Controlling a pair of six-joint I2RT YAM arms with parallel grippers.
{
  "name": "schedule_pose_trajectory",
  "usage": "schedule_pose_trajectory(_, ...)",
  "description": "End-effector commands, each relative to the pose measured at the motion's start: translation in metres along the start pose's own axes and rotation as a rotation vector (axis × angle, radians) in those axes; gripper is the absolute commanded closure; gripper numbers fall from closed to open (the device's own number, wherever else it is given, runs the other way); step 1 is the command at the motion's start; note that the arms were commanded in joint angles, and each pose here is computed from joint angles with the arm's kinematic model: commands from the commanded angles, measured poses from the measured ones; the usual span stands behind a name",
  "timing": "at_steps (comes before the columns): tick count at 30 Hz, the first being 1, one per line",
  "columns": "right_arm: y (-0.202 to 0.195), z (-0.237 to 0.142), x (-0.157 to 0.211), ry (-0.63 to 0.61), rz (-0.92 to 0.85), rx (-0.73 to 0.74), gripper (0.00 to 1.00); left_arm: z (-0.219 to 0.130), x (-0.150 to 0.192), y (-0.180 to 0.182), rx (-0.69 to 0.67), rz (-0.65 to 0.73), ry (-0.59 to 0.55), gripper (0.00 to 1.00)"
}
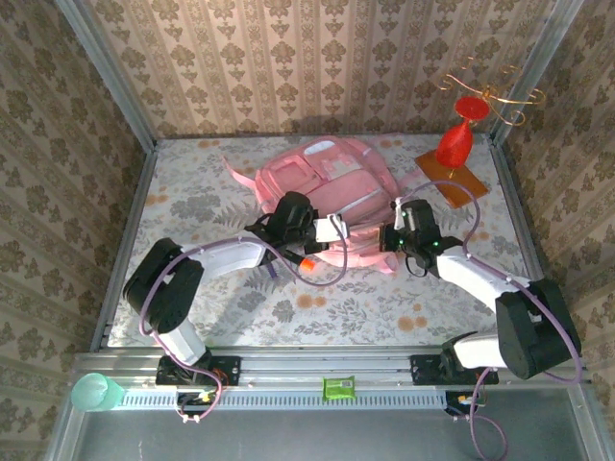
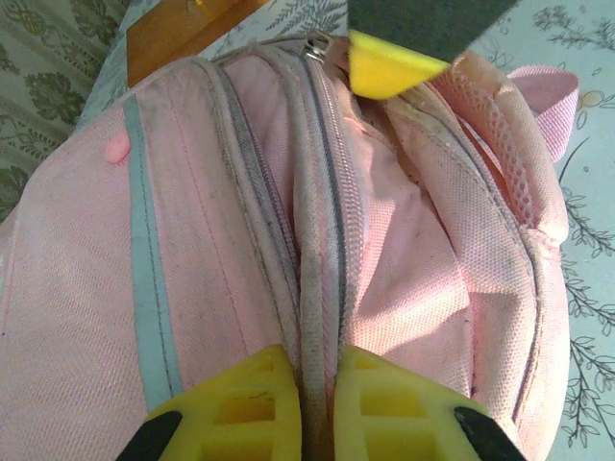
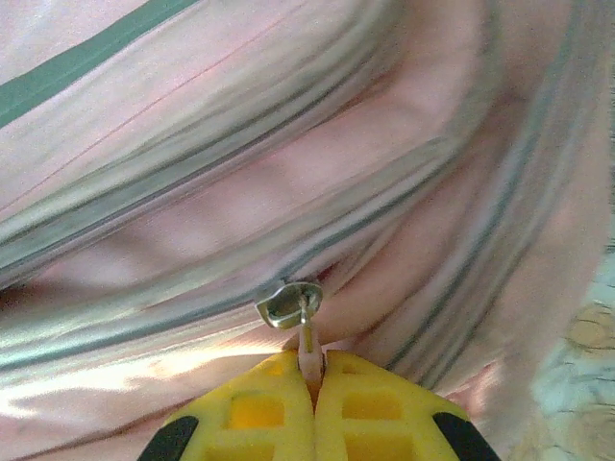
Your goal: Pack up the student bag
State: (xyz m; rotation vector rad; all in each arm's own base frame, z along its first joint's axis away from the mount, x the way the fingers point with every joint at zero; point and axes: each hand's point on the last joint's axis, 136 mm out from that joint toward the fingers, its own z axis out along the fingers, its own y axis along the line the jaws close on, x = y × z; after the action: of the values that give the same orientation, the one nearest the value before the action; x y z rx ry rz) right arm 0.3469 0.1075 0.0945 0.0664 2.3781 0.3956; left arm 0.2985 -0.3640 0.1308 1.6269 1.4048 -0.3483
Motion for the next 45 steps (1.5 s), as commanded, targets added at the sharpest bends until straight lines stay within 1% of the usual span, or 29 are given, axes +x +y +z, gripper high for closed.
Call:
schedule_pose_trajectory(1,-0.058,-0.008,0.014,0.053,0.141,0.211,1.00,-0.021,0.014,0.011,-0.019,-0.010,0.032,1.00)
schedule_pose_trajectory(3,-0.059,-0.007,0.011,0.064,0.157,0.221,1.00,-0.025,0.018,0.013,-0.019,-0.019,0.039,1.00)
schedule_pose_trajectory(5,-0.054,-0.006,0.008,0.062,0.158,0.193,1.00,-0.029,0.025,0.019,-0.032,-0.030,0.052,1.00)
schedule_pose_trajectory(7,-0.038,-0.005,0.004,0.048,0.146,0.102,1.00,-0.033,0.036,0.026,-0.058,-0.046,0.083,1.00)
schedule_pose_trajectory(8,-0.029,-0.006,0.002,0.039,0.138,0.054,1.00,-0.035,0.039,0.032,-0.080,-0.053,0.096,0.98)
schedule_pose_trajectory(9,-0.018,-0.007,-0.001,0.025,0.121,0.001,1.00,-0.037,0.044,0.037,-0.100,-0.063,0.113,0.92)
schedule_pose_trajectory(10,-0.006,-0.009,-0.001,0.021,0.098,-0.046,1.00,-0.039,0.047,0.042,-0.121,-0.080,0.125,0.83)
schedule_pose_trajectory(11,0.004,-0.012,-0.001,0.015,0.075,-0.083,1.00,-0.041,0.046,0.045,-0.134,-0.097,0.128,0.71)
schedule_pose_trajectory(12,0.012,-0.015,-0.002,0.010,0.054,-0.107,1.00,-0.042,0.044,0.047,-0.138,-0.111,0.121,0.64)
schedule_pose_trajectory(14,0.027,-0.021,-0.002,0.004,0.025,-0.153,1.00,-0.047,0.031,0.044,-0.120,-0.160,0.081,0.48)
schedule_pose_trajectory(16,0.039,-0.026,-0.003,-0.005,0.011,-0.200,1.00,-0.053,0.013,0.039,-0.095,-0.192,0.029,0.38)
schedule_pose_trajectory(19,0.060,-0.034,-0.003,-0.006,-0.015,-0.266,1.00,-0.058,-0.016,0.029,-0.069,-0.198,-0.037,0.26)
schedule_pose_trajectory(22,0.079,-0.041,-0.002,-0.006,-0.055,-0.321,1.00,-0.054,-0.037,0.015,-0.038,-0.152,-0.041,0.24)
schedule_pose_trajectory(25,0.093,-0.046,-0.002,-0.012,-0.086,-0.355,1.00,-0.040,-0.045,0.003,-0.012,-0.071,-0.003,0.25)
schedule_pose_trajectory(28,0.103,-0.051,-0.003,-0.022,-0.101,-0.389,1.00,-0.019,-0.044,-0.007,0.018,-0.002,0.059,0.30)
schedule_pose_trajectory(32,0.106,-0.052,-0.002,-0.022,-0.099,-0.401,1.00,0.005,-0.035,-0.004,0.016,0.041,0.136,0.42)
schedule_pose_trajectory(38,0.104,-0.051,0.003,-0.021,-0.085,-0.405,1.00,0.023,-0.019,-0.009,0.048,0.065,0.179,0.59)
schedule_pose_trajectory(41,0.100,-0.050,0.005,-0.021,-0.085,-0.387,1.00,0.025,-0.012,-0.010,0.056,0.064,0.189,0.75)
schedule_pose_trajectory(42,0.096,-0.048,0.005,-0.020,-0.083,-0.364,1.00,0.024,-0.010,-0.009,0.053,0.059,0.191,0.82)
schedule_pose_trajectory(44,0.081,-0.044,0.006,-0.005,-0.068,-0.285,1.00,0.020,-0.007,-0.006,0.053,0.054,0.185,0.95)
schedule_pose_trajectory(45,0.068,-0.042,0.004,0.000,-0.050,-0.221,1.00,0.016,-0.007,-0.005,0.053,0.053,0.174,1.00)
